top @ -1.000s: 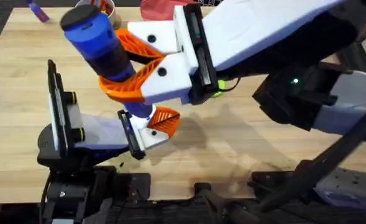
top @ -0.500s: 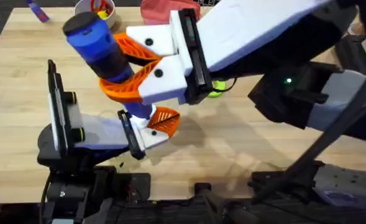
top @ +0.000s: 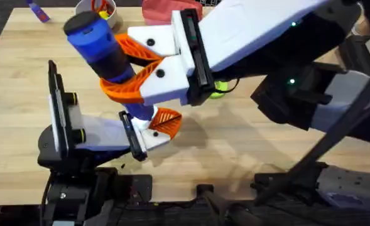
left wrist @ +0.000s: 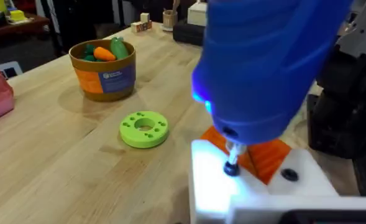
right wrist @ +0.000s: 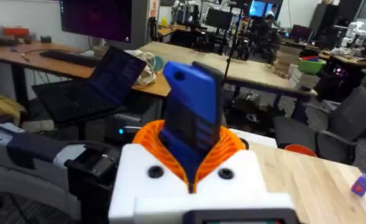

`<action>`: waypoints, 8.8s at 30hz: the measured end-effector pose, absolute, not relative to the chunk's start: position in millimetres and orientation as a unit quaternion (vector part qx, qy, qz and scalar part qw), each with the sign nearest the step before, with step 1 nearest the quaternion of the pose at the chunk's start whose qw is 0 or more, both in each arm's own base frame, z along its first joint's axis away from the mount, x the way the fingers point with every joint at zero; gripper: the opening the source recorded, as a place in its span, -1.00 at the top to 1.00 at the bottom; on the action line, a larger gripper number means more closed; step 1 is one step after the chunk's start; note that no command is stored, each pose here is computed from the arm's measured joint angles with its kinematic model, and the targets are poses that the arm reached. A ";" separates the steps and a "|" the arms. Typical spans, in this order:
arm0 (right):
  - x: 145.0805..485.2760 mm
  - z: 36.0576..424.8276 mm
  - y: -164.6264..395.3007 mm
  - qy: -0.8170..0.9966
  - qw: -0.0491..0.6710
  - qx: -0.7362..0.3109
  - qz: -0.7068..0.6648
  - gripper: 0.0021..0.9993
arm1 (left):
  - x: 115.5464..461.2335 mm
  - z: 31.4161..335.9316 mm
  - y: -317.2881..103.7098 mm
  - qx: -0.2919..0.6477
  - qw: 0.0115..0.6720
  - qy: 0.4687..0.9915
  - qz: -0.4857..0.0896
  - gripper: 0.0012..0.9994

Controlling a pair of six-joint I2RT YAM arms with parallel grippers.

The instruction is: Pick up the gripper from the table and insert it into the empty holder that is missing its gripper. Then pick up a screw, insert it into the mounting hole, and use the screwdriver to tighten it. Finally, clean up the table by picking up the vegetable and placing it into the bucket.

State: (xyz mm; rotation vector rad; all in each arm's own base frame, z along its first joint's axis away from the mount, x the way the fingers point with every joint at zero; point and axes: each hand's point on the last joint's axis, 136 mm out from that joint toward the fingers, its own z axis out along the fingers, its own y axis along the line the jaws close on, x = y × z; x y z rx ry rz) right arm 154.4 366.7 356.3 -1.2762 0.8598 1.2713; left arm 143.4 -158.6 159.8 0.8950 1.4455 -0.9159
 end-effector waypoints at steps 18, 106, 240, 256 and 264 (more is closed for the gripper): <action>154.6 355.7 366.8 0.364 0.540 -0.537 0.536 0.96 | 143.4 159.8 -158.6 0.381 0.569 0.616 -0.390 0.99; 175.8 378.2 367.7 0.390 0.533 -0.519 0.542 0.96 | 143.4 159.7 -158.6 0.381 0.569 0.616 -0.390 0.99; 290.6 270.9 65.9 0.846 0.506 -0.141 0.089 -0.98 | 283.5 205.9 7.3 -0.003 0.277 0.960 0.032 -0.25; 289.1 268.2 65.8 0.850 0.500 -0.141 0.089 -0.99 | 302.5 115.0 28.8 0.029 0.121 0.992 0.014 -0.98; 289.0 268.1 65.7 0.850 0.500 -0.141 0.089 -0.98 | 327.0 50.9 41.4 0.037 0.075 0.996 -0.013 -0.99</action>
